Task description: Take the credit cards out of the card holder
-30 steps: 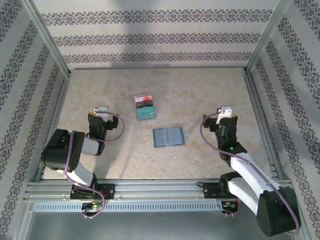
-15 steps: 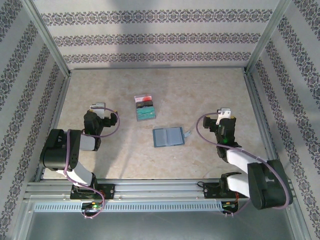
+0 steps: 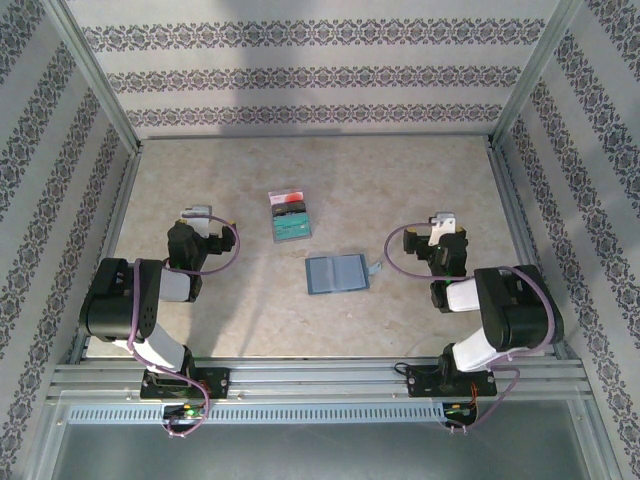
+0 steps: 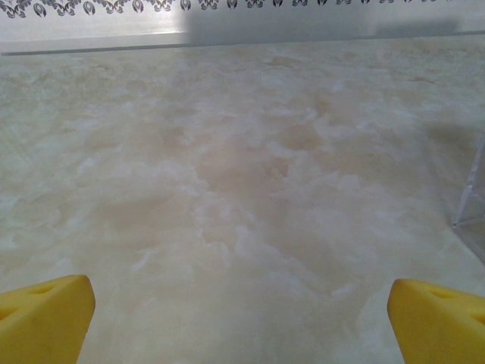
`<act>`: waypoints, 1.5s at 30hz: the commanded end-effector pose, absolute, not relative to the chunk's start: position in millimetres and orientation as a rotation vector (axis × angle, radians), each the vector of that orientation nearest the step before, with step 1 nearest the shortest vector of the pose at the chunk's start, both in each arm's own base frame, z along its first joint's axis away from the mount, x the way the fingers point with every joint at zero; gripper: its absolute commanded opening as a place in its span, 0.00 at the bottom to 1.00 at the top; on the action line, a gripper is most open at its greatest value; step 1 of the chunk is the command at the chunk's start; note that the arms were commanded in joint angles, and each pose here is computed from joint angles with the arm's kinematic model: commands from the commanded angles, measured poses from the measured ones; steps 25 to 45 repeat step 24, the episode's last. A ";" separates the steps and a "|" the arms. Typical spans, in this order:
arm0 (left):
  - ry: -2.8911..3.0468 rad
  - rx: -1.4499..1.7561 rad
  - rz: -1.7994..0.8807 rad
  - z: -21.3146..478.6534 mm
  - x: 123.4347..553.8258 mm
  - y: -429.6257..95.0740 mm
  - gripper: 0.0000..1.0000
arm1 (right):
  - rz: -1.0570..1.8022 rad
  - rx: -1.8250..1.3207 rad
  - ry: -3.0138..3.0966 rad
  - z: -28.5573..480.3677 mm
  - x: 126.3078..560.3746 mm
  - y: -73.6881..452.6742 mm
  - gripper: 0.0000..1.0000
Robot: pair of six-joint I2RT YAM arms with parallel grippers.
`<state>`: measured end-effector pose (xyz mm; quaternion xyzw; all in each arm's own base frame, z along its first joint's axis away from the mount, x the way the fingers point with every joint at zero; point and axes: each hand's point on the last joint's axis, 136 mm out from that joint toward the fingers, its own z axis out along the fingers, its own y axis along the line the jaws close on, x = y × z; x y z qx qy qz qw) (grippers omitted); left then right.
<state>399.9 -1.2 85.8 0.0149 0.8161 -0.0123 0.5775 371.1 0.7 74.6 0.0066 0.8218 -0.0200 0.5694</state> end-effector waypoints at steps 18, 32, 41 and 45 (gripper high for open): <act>1.909 0.028 -0.049 87.6 400.1 -0.4 0.99 | 0.108 -0.009 1.854 108.6 398.7 7.8 0.98; 1.912 0.014 -0.038 87.7 401.1 2.0 0.99 | 0.108 -0.009 1.854 108.5 398.6 7.9 0.98; 1.912 0.014 -0.038 87.7 401.1 2.0 0.99 | 0.108 -0.009 1.854 108.5 398.6 7.9 0.98; 1.912 0.014 -0.038 87.7 401.1 2.0 0.99 | 0.108 -0.009 1.854 108.5 398.6 7.9 0.98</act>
